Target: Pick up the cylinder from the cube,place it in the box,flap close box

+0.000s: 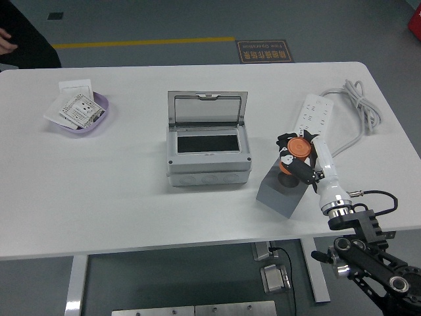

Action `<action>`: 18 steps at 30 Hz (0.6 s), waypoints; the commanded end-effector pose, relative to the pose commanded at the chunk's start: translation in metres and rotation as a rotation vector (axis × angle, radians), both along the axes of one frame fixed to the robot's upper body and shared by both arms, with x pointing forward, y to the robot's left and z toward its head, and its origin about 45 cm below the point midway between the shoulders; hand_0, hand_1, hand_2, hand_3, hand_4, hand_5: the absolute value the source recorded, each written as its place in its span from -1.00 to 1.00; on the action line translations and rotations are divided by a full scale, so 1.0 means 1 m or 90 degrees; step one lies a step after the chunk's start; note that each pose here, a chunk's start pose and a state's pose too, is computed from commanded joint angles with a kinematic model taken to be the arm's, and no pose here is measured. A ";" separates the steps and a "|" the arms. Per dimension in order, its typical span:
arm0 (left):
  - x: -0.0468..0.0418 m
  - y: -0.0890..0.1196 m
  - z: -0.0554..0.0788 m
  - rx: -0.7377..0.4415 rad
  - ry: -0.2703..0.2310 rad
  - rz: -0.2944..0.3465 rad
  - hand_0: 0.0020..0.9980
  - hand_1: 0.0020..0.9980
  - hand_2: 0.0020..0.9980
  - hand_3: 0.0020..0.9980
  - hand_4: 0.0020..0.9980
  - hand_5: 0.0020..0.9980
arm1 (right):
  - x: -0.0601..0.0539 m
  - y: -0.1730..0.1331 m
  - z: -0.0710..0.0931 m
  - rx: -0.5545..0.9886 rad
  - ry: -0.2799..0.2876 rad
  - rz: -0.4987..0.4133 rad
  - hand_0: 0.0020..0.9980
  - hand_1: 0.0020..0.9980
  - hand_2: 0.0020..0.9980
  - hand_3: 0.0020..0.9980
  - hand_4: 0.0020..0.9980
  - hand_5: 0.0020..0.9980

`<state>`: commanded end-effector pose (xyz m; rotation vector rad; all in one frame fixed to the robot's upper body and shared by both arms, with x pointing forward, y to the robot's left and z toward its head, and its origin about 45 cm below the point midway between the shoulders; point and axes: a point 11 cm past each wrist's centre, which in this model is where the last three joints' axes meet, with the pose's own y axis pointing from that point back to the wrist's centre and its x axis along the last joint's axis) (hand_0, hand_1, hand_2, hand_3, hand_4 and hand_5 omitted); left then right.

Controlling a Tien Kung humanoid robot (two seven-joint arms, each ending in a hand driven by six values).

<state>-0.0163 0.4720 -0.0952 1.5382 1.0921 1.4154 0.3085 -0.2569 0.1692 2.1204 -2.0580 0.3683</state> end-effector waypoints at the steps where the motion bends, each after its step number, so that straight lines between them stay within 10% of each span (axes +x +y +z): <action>1: 0.0000 0.000 0.000 0.000 0.000 0.000 0.29 0.40 0.18 0.18 0.11 -0.75 | 0.001 0.001 0.002 -0.006 -0.005 0.002 0.24 0.13 -0.03 -0.16 -0.71 -1.00; 4: 0.0001 0.000 0.000 0.002 0.000 -0.001 0.29 0.40 0.18 0.18 0.11 -0.75 | 0.005 0.006 0.011 -0.029 -0.021 0.009 0.24 0.13 -0.03 -0.16 -0.71 -1.00; 5: 0.0000 0.000 0.000 0.002 0.000 -0.001 0.29 0.40 0.18 0.18 0.13 -0.74 | 0.007 0.007 0.013 -0.036 -0.026 0.012 -0.15 -0.15 -0.11 -0.24 -0.75 -1.00; 10: -0.0002 0.002 0.001 0.004 0.000 0.000 0.29 0.40 0.18 0.18 0.13 -0.74 | 0.020 0.021 0.030 -0.082 -0.054 0.041 -0.15 -0.15 -0.11 -0.24 -0.75 -1.00; 11: -0.0002 0.002 0.001 0.005 0.000 0.000 0.29 0.40 0.18 0.18 0.15 -0.71 | 0.023 0.025 0.033 -0.094 -0.057 0.048 -0.61 -0.42 -0.17 -0.29 -0.86 -1.00; 16: -0.0001 0.004 0.002 0.008 0.000 0.000 0.29 0.40 0.18 0.18 0.15 -0.71 | 0.038 0.049 0.043 -0.161 -0.069 0.087 -0.61 -0.42 -0.17 -0.29 -0.86 -1.00; 18: 0.0002 0.004 0.002 0.009 0.000 0.000 0.29 0.40 0.19 0.18 0.16 -0.68 | 0.045 0.061 0.044 -0.198 -0.071 0.105 -1.00 -0.76 -0.30 -0.40 -0.85 -1.00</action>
